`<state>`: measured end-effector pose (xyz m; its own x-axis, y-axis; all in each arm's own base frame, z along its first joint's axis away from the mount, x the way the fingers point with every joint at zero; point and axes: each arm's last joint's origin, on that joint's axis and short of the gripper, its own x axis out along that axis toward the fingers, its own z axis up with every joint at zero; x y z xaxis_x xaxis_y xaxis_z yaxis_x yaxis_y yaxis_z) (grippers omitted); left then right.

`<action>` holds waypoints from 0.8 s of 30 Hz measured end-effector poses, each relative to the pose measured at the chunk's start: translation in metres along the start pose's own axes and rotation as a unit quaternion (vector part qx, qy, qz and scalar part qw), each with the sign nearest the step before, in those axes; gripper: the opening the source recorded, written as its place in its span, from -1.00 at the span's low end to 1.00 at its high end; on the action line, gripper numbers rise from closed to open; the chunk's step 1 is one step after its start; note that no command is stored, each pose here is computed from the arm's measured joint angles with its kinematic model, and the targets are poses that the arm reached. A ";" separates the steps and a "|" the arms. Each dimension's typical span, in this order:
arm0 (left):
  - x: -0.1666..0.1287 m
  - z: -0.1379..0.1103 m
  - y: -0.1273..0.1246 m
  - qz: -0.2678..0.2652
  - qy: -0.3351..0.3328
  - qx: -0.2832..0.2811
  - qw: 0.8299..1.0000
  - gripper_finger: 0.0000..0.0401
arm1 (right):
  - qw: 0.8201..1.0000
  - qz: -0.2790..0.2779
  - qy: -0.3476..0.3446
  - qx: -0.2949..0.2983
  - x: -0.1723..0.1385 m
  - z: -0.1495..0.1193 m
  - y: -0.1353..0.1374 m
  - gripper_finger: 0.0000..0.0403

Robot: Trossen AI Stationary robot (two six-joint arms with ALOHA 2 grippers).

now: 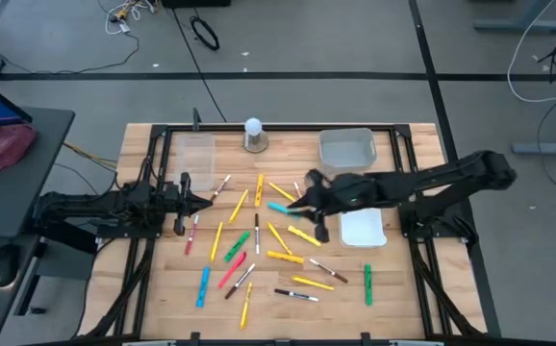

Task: Pick & Place Markers
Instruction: Put the yellow highlighter pen into the white bin

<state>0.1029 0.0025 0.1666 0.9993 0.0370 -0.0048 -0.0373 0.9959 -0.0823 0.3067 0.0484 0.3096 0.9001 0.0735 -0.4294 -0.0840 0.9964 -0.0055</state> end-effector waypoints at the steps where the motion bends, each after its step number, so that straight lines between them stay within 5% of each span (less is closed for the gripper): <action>1: 0.000 0.000 0.000 0.000 0.000 -0.001 1.000 -0.93 | 1.000 0.013 0.018 -0.001 0.006 0.004 0.003 -0.53; 9: 0.000 0.001 0.000 0.000 -0.003 -0.058 0.998 -0.93 | 0.985 0.125 0.079 0.083 0.062 0.015 0.021 0.01; 24: 0.000 0.001 0.001 0.017 -0.005 -0.060 0.998 -0.93 | 0.932 0.034 0.344 0.105 0.133 -0.030 0.029 0.19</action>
<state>0.1029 0.0035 0.1671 0.9975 0.0713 0.0003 -0.0698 0.9771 -0.2011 0.4112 0.0862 0.2249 0.4018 0.1656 -0.9006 0.0189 0.9818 0.1890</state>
